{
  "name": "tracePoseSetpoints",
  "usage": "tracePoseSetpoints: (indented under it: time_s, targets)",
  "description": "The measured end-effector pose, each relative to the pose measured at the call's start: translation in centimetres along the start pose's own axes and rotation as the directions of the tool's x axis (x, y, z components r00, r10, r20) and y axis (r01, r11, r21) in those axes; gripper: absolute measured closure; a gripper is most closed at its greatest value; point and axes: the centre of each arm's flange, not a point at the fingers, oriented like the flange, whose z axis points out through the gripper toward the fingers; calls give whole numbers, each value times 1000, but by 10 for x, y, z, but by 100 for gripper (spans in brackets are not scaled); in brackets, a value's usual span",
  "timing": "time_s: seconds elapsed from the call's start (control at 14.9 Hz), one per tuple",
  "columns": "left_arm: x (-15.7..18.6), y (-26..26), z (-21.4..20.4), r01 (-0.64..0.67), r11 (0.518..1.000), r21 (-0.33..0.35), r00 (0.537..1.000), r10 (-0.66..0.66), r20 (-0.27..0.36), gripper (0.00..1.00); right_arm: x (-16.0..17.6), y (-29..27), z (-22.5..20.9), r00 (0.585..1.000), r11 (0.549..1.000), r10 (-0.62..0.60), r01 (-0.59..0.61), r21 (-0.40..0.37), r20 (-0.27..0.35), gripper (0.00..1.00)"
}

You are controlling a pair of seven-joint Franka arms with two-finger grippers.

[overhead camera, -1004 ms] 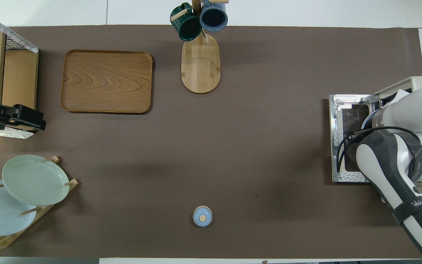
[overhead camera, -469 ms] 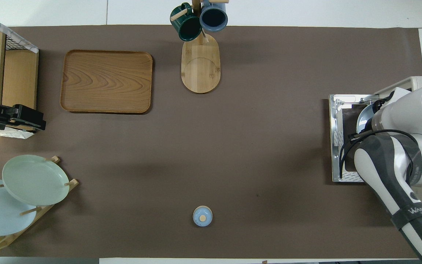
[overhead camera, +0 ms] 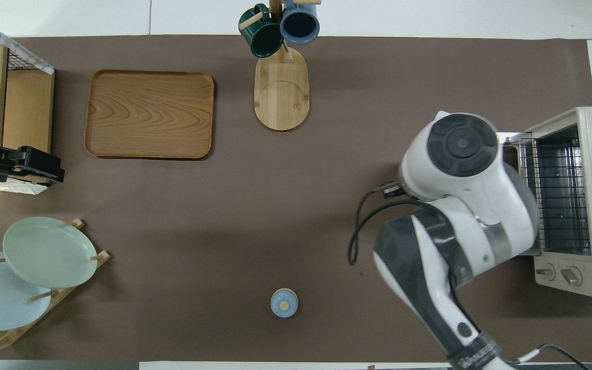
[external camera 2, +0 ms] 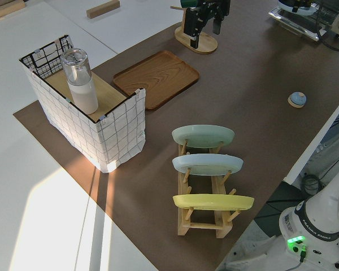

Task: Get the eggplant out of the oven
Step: 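Carry the plate with the eggplant to the table center, right gripper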

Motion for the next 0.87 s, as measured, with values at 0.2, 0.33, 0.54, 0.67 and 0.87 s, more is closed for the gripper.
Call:
tracePoseSetpoints:
  time_s: [0.2,0.33,0.54,0.67,0.87]
  targets:
    - [0,0,0,0,1000,0,1000,0,0,0,9,-105,-16,995,995,96,-95,34,-36,97]
    - [0,0,0,1,1000,0,1000,-1,0,0,23,-165,-9,987,986,158,-156,58,-33,97]
    - [1,1,1,-1,1000,0,1000,1,-2,0,39,-234,18,976,975,216,-213,68,-41,97]
    - [1,1,2,-1,1000,0,1000,1,-1,0,46,-261,33,968,966,236,-224,126,-84,97]
    - [1,1,1,0,1000,0,1000,0,-4,0,49,-277,49,962,958,246,-222,181,-119,97]
